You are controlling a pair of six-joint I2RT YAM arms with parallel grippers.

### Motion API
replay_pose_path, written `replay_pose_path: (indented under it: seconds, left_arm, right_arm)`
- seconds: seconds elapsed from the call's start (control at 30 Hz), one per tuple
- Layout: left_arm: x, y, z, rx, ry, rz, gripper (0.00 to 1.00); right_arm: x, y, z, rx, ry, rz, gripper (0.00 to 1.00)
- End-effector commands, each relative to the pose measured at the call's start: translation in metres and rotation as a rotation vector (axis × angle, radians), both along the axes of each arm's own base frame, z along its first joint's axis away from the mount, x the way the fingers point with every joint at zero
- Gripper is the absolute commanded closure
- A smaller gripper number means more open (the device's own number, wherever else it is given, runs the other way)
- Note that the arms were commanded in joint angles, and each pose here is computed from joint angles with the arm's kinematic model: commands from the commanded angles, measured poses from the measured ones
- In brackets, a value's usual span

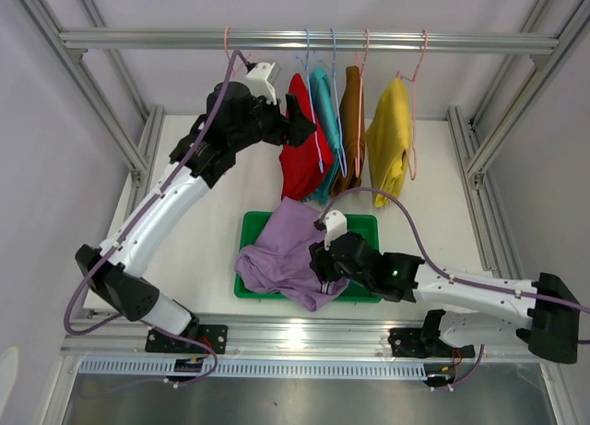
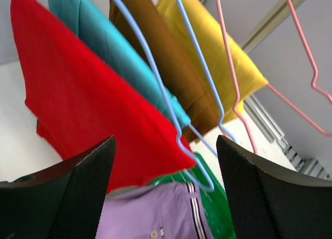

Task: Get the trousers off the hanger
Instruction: Pick up the hanger from the clothesline.

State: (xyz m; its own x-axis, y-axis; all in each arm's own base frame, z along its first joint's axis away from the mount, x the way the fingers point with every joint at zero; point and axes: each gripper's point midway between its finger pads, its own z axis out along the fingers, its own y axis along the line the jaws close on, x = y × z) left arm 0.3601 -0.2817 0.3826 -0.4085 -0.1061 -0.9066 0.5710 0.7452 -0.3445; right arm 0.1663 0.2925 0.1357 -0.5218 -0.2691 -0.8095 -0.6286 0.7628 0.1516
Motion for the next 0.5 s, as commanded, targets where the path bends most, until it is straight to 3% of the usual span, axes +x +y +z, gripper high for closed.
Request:
replay_pose_path:
  seconds: [0.0,0.37,0.47]
  left_arm:
    - [0.012,-0.018,0.038,-0.092,-0.105,-0.029,0.17]
    - [0.065,-0.05,0.008,-0.076,-0.072,-0.015,0.18]
    - [0.074,-0.057,-0.001,-0.074,-0.057,-0.014,0.31]
  right_arm:
    - [-0.001,-0.014,0.007,0.008,-0.012,-0.03,0.48]
    - [0.001,-0.037,0.002,-0.002,-0.019,-0.05,0.45]
    - [0.002,-0.038,0.001,-0.005,-0.021,-0.055,0.45]
